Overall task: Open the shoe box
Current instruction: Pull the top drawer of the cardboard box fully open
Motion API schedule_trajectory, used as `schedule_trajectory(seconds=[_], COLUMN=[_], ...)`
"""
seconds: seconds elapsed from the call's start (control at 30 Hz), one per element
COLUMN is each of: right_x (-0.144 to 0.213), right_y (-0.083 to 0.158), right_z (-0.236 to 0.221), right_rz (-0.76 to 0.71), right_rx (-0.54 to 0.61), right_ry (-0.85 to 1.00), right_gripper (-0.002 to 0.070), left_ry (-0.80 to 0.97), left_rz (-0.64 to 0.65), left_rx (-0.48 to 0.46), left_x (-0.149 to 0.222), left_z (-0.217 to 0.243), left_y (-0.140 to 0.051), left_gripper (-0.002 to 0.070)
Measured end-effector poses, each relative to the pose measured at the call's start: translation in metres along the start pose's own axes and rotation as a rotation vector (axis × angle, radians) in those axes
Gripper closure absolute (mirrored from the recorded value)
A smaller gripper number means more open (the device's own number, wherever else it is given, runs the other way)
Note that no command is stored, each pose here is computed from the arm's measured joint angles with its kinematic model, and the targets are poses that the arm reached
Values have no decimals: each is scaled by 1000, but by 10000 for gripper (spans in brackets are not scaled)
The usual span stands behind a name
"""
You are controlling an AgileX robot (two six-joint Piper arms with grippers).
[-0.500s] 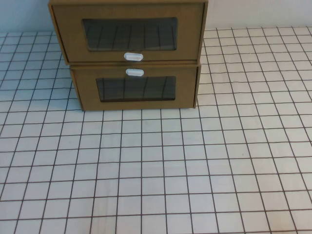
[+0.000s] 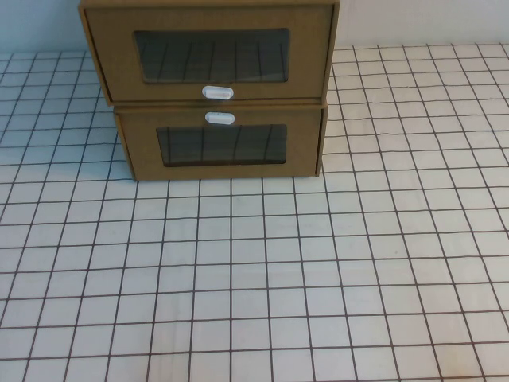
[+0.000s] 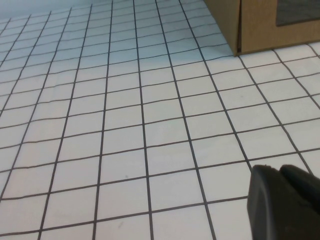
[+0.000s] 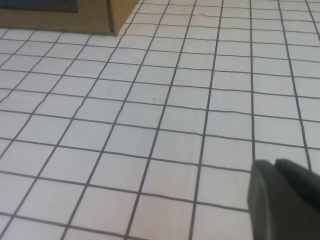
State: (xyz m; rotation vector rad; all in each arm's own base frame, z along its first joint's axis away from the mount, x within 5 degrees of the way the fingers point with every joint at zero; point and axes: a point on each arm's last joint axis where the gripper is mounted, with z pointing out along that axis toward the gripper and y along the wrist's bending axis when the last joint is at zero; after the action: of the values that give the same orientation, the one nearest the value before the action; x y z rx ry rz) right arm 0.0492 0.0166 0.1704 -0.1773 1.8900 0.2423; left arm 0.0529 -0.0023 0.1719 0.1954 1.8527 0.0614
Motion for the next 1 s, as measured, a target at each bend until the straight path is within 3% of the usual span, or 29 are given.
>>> schedule_trajectory(seconds=[0.7, 0.8, 1.0], right_x=[0, 0, 0], right_y=[0, 0, 0], right_z=[0, 0, 0], right_rz=[0, 0, 0], right_rx=[0, 0, 0], right_ry=[0, 0, 0], right_gripper=[689, 689, 689], left_ry=[-31, -60, -203], left_rz=[-17, -136, -566], left_rx=[2, 23, 91], left_x=[-3, -6, -20], left_z=[0, 0, -2], left_y=[0, -2, -3], left_gripper=[677, 677, 677])
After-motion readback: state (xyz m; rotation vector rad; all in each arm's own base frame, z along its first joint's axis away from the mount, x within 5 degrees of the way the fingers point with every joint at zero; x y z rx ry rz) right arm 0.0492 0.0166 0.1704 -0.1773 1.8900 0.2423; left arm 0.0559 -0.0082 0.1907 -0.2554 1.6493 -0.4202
